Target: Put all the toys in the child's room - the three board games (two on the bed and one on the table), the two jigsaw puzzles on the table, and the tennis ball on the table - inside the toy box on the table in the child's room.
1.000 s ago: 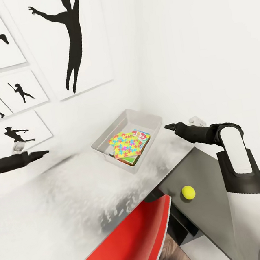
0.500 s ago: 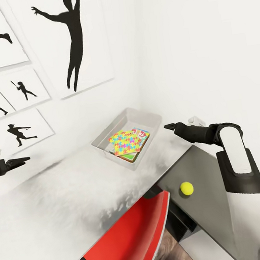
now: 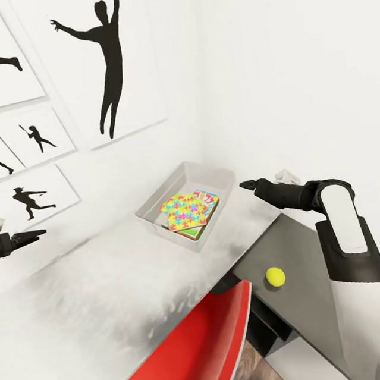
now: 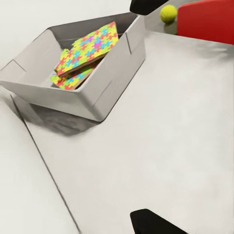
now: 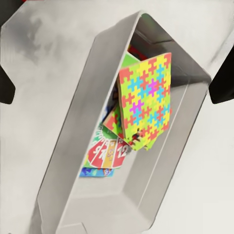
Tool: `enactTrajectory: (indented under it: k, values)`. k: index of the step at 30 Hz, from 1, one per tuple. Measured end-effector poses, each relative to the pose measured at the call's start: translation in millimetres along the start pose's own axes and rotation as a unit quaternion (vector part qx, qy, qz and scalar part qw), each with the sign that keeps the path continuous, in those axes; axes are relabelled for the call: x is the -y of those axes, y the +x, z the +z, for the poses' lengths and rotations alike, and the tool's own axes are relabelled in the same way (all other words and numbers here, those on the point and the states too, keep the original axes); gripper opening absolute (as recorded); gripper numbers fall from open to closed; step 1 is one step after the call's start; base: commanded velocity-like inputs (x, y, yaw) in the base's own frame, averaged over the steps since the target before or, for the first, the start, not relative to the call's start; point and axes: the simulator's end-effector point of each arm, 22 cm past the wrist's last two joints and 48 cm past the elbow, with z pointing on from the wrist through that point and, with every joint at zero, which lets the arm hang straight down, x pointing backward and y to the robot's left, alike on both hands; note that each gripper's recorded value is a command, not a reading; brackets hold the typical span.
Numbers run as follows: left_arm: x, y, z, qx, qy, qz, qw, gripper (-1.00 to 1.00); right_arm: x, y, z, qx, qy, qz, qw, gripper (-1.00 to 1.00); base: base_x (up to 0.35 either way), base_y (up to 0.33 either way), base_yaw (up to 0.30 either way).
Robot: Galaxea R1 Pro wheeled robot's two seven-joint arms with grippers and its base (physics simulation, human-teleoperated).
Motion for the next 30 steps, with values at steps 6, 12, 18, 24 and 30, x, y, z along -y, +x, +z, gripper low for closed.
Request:
enactTrajectory:
  k: [6,12,18,24,30]
  values:
    - [2,0,-2.4,0.001,0.0,0.001,1.0,1.0,-4,-2,-3.2,0.002,-0.003,-0.001,1.0,1.0,-0.029,0.052,-0.074]
    - [5,0,-5.2,0.002,0.001,0.002,1.0,1.0,-8,-5,-7.3,0.006,-0.006,-0.003,1.0,1.0,-0.15,0.082,-0.078]
    - [7,1,-8.2,0.003,0.001,0.003,1.0,1.0,-13,-7,-11.2,0.008,-0.009,-0.004,0.9999,1.0,-0.019,0.025,-0.081]
    - [11,-2,-11.3,0.006,0.002,0.005,1.0,1.0,-16,-9,-14.6,0.01,-0.011,-0.005,0.9999,1.0,-0.001,0.01,-0.115]
    - [14,-4,-14.5,0.009,0.003,0.008,0.9999,1.0,-19,-11,-17.9,0.012,-0.012,-0.006,0.9998,1.0,0.0,0.001,-0.139]
